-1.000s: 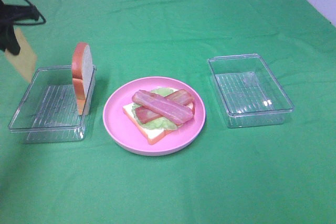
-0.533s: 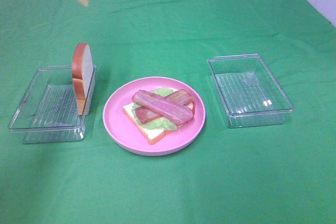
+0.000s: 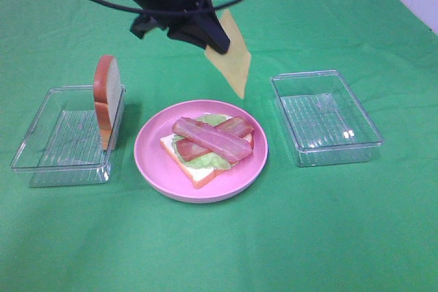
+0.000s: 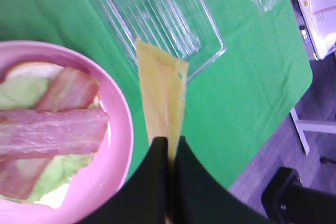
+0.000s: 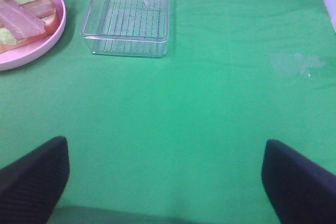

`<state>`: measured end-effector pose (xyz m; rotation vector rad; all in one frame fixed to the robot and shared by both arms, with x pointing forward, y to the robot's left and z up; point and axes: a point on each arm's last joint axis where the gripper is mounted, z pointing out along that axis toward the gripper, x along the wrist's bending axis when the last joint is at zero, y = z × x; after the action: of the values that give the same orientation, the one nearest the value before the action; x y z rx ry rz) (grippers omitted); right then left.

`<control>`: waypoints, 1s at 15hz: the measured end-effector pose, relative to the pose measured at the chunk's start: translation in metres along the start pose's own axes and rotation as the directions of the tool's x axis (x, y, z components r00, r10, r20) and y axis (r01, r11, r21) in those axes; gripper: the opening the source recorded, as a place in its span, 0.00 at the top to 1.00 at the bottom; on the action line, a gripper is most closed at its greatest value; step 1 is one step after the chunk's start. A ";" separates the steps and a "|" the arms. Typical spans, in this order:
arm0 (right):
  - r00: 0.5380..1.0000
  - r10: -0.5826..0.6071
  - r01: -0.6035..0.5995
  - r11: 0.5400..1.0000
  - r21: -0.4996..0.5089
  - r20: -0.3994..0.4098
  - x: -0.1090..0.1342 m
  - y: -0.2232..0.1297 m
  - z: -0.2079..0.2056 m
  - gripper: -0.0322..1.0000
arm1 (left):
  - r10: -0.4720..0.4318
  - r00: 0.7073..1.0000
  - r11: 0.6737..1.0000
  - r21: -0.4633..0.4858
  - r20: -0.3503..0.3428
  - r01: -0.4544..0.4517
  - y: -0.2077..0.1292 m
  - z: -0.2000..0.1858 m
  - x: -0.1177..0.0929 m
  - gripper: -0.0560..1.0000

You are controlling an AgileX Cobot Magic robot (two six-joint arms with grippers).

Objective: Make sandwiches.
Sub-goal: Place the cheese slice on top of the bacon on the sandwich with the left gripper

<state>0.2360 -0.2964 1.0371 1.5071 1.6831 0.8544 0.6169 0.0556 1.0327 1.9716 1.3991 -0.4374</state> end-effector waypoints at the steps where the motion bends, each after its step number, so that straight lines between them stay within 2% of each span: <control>1: 1.000 0.000 0.000 1.000 0.000 0.000 0.000 0.000 0.000 0.05 | -0.002 1.000 0.999 0.042 0.010 0.002 -0.005 0.018 0.001 0.95; 5: 1.000 0.000 0.000 1.000 0.000 0.000 0.000 0.000 0.000 0.05 | -0.036 0.999 0.987 0.154 -0.006 0.036 -0.016 0.055 0.020 0.95; 7: 1.000 0.000 0.000 1.000 0.000 0.000 0.000 0.000 0.000 0.05 | -0.017 0.997 0.982 0.187 -0.077 0.031 -0.019 0.063 0.033 0.95; 9: 1.000 0.000 0.000 1.000 0.000 0.000 0.000 0.000 0.000 0.05 | -0.013 0.981 0.976 0.212 -0.191 0.054 -0.022 0.065 0.046 0.95; 14: 1.000 0.000 0.000 1.000 0.001 0.000 0.000 0.000 0.000 0.05 | 0.031 0.963 0.968 0.250 -0.268 0.038 -0.026 0.074 0.061 0.94; 15: 1.000 0.000 0.000 1.000 0.001 0.000 0.000 0.000 0.000 0.05 | 0.042 0.959 0.970 0.241 -0.281 0.028 -0.025 0.074 0.063 0.85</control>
<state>0.2359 -0.2964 1.0370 1.5077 1.6838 0.8538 0.6254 0.0535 0.9327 2.3112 1.5750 -0.3440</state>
